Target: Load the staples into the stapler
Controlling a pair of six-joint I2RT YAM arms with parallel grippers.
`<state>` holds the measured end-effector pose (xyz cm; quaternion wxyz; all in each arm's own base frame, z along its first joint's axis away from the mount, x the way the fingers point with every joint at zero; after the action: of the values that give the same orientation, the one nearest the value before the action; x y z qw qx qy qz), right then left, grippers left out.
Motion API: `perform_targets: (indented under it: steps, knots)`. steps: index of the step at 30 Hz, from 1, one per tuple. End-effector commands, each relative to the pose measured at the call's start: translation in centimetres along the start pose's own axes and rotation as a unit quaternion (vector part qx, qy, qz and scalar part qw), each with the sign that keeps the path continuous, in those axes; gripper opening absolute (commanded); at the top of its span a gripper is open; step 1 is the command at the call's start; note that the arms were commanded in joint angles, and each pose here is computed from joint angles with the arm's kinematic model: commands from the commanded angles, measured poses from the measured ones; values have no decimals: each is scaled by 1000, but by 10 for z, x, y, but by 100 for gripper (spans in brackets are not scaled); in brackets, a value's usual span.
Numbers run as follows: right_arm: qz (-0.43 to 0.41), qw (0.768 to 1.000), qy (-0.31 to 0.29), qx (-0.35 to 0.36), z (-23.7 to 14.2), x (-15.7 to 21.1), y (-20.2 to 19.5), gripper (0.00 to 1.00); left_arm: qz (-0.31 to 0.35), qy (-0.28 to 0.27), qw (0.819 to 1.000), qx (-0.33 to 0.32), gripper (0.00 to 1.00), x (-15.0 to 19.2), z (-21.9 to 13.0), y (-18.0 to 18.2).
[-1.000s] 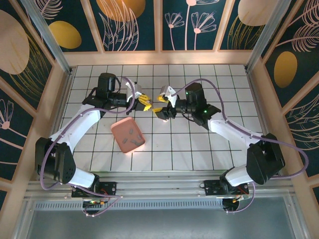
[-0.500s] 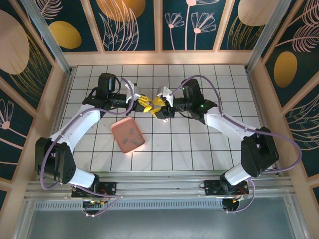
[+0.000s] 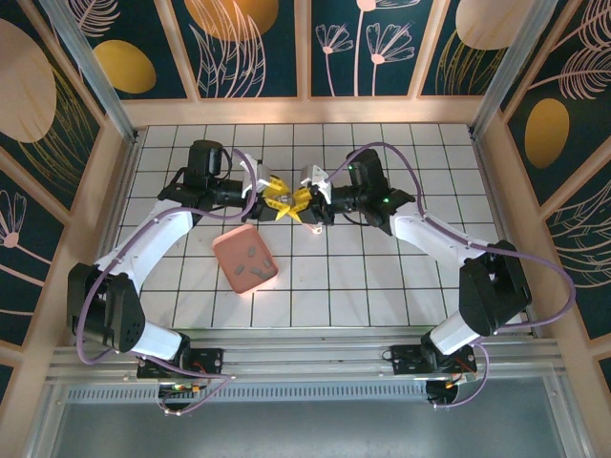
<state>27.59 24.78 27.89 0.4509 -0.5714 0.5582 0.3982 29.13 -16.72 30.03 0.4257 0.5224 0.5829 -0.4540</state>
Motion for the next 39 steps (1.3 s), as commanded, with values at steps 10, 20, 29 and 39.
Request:
perform_targets:
  steps: [10,20,29,39]
  knots:
    - [23,994,-49,95,-27,21,24,16,48,0,997,-60,70,1,-16,-20]
    - [-15,995,-87,56,-36,50,57,16,75,15,997,8,59,42,-14,-49]
    - [-25,994,-107,26,-27,47,57,15,77,23,997,17,61,41,-10,-57]
    - [-55,993,-106,21,-8,46,53,15,81,15,996,37,53,41,-2,-50]
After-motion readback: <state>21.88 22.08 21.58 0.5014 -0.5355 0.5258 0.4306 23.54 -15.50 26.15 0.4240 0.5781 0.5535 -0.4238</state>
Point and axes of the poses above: each hand's point on the last joint's axis, 136 mm out from that joint toward the fingers, its own z axis out along the fingers, its own y axis along the line the jaws close on, x = y × z, the point moved 10 cm from there along -z, back along the fingers, and after that the axes turned 5 degrees about -z, right-handed, at the moved point
